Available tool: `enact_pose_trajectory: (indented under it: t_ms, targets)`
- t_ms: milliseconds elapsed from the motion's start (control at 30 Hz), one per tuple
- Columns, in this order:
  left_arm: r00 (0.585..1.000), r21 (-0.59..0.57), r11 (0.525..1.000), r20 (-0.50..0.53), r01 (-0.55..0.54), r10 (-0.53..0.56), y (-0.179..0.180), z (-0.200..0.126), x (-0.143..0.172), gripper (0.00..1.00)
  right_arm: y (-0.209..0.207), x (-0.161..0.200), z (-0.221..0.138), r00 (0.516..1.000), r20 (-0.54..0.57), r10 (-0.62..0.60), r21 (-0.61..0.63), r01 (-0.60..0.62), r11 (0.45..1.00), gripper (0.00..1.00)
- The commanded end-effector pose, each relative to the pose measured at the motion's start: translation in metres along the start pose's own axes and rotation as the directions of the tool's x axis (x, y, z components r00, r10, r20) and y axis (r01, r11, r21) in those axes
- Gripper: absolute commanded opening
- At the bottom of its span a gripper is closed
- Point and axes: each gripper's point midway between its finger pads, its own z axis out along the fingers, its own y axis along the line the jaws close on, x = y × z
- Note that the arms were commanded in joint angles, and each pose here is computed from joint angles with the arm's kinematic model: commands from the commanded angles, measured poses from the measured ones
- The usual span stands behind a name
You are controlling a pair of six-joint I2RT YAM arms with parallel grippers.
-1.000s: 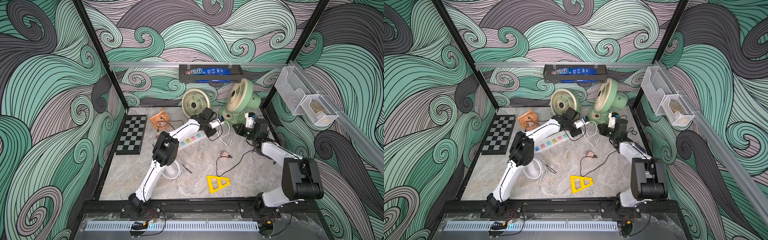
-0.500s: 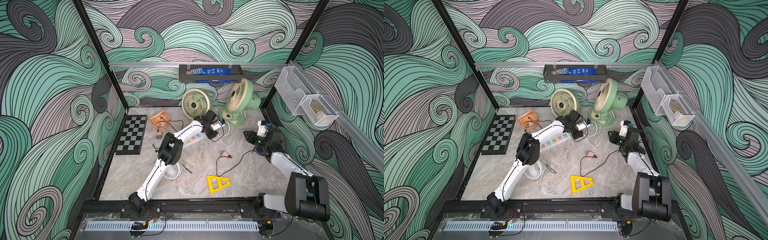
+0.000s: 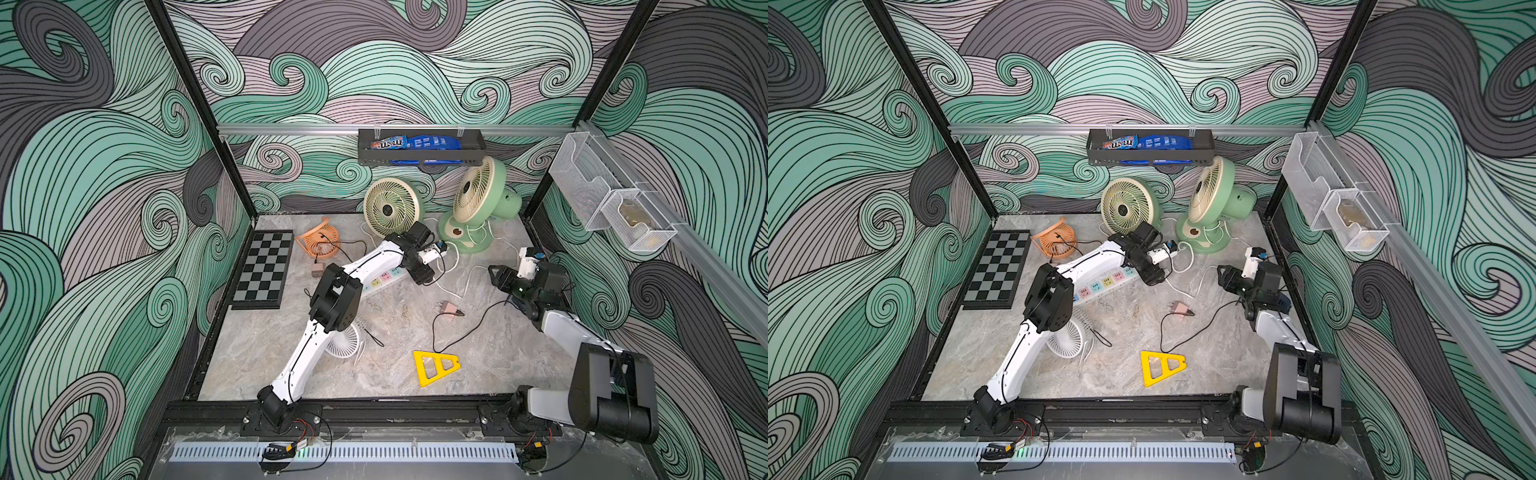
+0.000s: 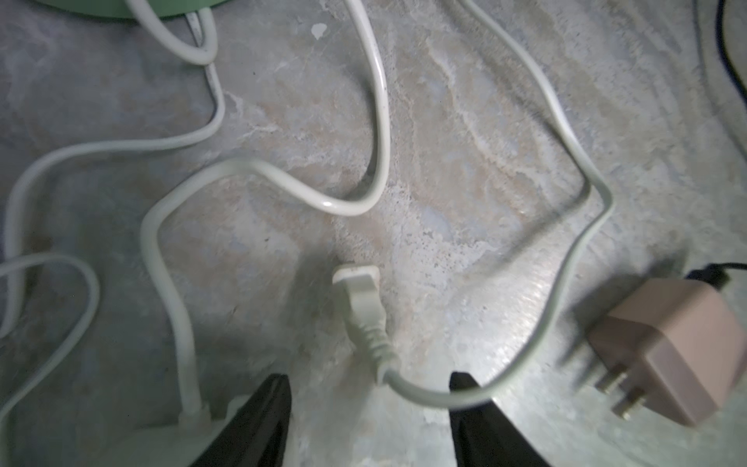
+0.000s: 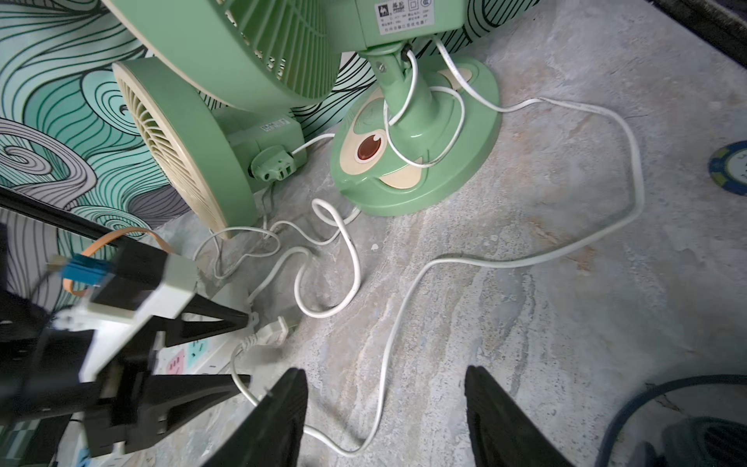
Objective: Unplug the desk fan from the power strip
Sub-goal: Place the plug at the center of the board.
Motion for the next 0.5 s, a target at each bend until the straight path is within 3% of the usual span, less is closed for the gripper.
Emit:
enact_pose_trajectory:
  t_ms: [0,167,300,467]
  targets:
    - [0.997,-0.055,0.998,0.083,0.014,-0.010,0.008,-0.058,-0.020,0.72,0.000,-0.014,-0.006,0.994,0.088,-0.057,0.011,0.057,0.998,0.69]
    - [0.989,-0.092,0.994,0.137,0.064,-0.051,0.021,-0.097,-0.008,0.87,-0.004,-0.014,-0.013,0.984,0.149,-0.099,0.037,0.094,0.995,0.75]
    - [0.970,-0.112,0.980,0.200,0.164,-0.140,0.043,-0.135,0.010,0.99,-0.004,-0.015,-0.020,0.967,0.213,-0.136,0.043,0.130,0.991,0.78]
    - [0.911,-0.101,0.941,0.300,0.324,-0.282,0.070,-0.173,0.050,0.99,-0.005,-0.016,-0.027,0.950,0.268,-0.159,0.057,0.149,0.987,0.81]
